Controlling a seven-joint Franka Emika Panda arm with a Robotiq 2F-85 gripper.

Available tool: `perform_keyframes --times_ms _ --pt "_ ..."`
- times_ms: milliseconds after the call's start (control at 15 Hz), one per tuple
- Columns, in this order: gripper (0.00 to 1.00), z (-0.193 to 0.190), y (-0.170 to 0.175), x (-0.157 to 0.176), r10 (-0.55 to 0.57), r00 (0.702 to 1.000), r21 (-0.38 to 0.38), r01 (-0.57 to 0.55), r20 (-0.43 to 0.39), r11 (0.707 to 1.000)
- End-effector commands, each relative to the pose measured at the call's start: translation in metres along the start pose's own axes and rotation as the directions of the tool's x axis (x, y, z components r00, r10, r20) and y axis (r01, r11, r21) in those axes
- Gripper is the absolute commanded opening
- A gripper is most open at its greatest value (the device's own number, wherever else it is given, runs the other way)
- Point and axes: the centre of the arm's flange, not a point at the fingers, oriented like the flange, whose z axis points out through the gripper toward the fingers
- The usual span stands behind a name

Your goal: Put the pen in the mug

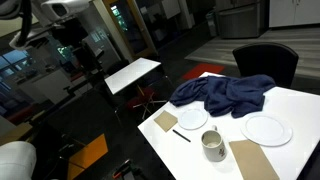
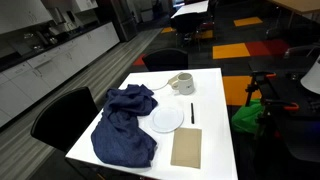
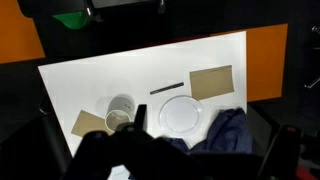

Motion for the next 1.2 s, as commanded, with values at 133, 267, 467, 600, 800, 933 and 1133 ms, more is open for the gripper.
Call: perform_keyframes --times_ms 133,267,467,600,800,933,1133 --pt "1.0 0.0 0.0 0.0 0.0 1.0 0.0 0.0 0.0 1.0" --pt "1.0 0.0 0.0 0.0 0.0 1.0 0.0 0.0 0.0 1.0" --pt "1.0 0.004 -0.003 0.01 0.069 0.997 -0.004 -0.07 -0.036 0.998" --pt "1.0 0.01 -0.004 0.022 0.161 0.984 0.018 -0.16 -0.07 0.987" --pt "1.0 0.031 -0.009 0.043 0.303 0.948 0.042 -0.3 -0.095 0.953" --pt "1.0 0.049 -0.012 0.057 0.385 0.919 0.053 -0.381 -0.083 0.923" --pt "1.0 0.083 -0.019 0.08 0.472 0.88 0.071 -0.468 -0.047 0.881"
